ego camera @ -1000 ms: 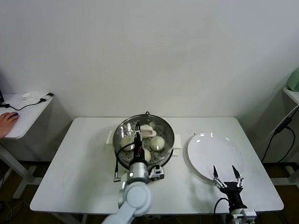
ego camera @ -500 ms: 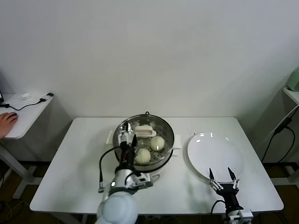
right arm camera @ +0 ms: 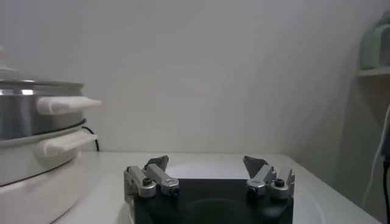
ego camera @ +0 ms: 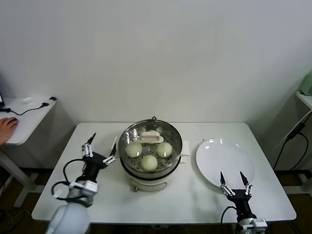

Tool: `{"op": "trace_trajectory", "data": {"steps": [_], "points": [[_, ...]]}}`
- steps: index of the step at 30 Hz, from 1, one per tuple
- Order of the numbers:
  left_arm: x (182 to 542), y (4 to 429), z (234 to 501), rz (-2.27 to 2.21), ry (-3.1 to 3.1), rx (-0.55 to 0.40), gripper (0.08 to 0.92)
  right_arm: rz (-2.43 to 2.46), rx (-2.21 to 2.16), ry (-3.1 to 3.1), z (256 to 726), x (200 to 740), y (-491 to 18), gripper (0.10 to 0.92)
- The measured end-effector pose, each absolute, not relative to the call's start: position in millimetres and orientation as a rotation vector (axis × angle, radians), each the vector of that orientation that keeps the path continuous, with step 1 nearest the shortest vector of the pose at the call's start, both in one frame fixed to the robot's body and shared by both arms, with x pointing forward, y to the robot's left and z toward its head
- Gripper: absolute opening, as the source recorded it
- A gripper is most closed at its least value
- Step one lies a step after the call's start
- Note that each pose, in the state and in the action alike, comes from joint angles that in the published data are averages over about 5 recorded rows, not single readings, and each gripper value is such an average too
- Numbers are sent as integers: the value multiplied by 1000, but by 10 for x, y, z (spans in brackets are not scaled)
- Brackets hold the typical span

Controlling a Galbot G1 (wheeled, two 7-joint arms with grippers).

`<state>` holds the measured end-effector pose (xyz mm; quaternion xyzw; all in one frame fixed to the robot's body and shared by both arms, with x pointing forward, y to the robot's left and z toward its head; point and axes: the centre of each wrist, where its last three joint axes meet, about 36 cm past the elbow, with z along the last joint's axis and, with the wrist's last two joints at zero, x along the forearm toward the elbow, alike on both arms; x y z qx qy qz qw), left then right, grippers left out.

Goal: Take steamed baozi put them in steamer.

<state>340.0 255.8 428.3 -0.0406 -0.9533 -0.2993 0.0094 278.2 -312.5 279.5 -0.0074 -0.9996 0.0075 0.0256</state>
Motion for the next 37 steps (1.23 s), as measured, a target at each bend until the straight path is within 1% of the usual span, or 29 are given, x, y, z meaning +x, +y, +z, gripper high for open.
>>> {"op": "trace_trajectory", "data": {"steps": [3,7,12,17,27,37], "points": [[3395,2803,4109,-741,-3029,-119,823,18,-33,-3097,2787,2782,-3136,823],[3373,3013,3840,-538,-3060,-90,823,11,-49,-3099,2766,2783,-3142,823],[3321,3172,3499,-363,-3059,-45,823,0,-60,-3096,2751,2772,-3134,823],[3264,3261,3258,-254,-3047,-4,823,-12,-63,-3089,2740,2762,-3126,823],[3134,3262,3014,-158,-3035,11,823,-25,-65,-3081,2729,2758,-3098,823],[3087,3240,2923,-127,-3030,7,823,-32,-64,-3079,2728,2761,-3077,823]]}}
